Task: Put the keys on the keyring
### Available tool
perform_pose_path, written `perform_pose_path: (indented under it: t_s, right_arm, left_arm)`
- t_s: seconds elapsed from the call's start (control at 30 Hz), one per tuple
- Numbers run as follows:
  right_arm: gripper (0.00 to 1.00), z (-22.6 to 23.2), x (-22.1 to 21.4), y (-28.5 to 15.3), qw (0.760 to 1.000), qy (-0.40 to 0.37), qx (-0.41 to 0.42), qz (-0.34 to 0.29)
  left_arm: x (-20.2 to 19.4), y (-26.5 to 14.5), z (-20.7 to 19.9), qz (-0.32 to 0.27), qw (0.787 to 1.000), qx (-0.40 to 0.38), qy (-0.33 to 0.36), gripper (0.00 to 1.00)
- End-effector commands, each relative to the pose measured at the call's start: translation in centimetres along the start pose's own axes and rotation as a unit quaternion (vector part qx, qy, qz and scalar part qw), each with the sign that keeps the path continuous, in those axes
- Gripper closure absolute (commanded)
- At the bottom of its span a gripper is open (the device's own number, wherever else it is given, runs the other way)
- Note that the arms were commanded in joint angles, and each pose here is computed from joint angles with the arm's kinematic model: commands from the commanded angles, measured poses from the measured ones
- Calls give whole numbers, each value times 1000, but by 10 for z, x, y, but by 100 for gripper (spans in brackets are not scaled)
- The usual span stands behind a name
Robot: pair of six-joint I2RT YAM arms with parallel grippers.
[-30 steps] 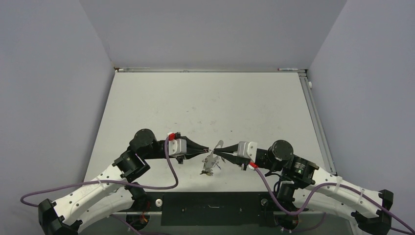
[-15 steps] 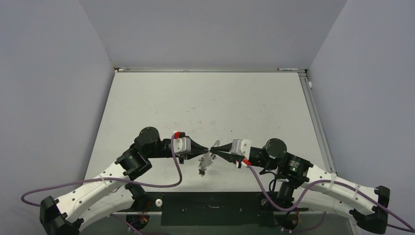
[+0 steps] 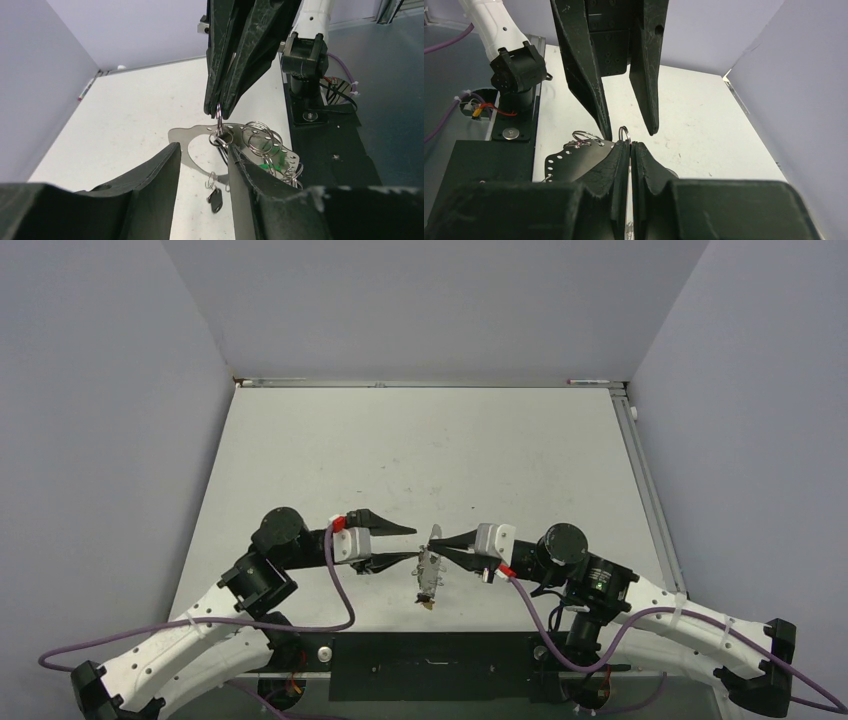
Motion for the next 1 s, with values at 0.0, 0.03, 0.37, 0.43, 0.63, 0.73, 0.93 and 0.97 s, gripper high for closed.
perform_pose_path:
  t_s: [0.0,0.03,0.37,0.43,0.63,0.73,0.93,0.97]
  right_arm:
    - [95,-3,24,3,998,-11,-1,-57]
    - [95,-4,24,3,998,-11,-1,-57]
    - [95,-4,21,9,998,-6,5,-61]
    - [95,-5,20,9,998,-5,2,-60]
    - [95,-6,18,9,998,-2,0,-62]
    - [95,-6,16,10,998,1,1,-58]
    - [93,-12,10,13,1000,20,-16,-5]
    - [88,-14,9,13,999,21,-19,17]
  left_arm:
    - [17,0,5,-34,999,6,22,65]
    - [17,0,5,-35,999,4,22,65]
    - [15,4,3,-37,999,-13,12,74]
    - [16,4,3,-39,999,-14,11,75]
    - [15,5,3,-37,999,-16,10,94]
    - [16,5,4,-37,999,-12,11,100]
    - [10,3,11,2,1000,11,7,100]
    - [8,3,13,14,1000,14,9,100]
Point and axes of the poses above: each gripper's point midway between its finger pads, its own y axis out along the fingers, its own z axis along the line the jaws close on, x = y × z, the point moved 6 cm from there along -y, back along the fingers, and after that the axes turned 6 degrees about y, right-handed, at the moved point
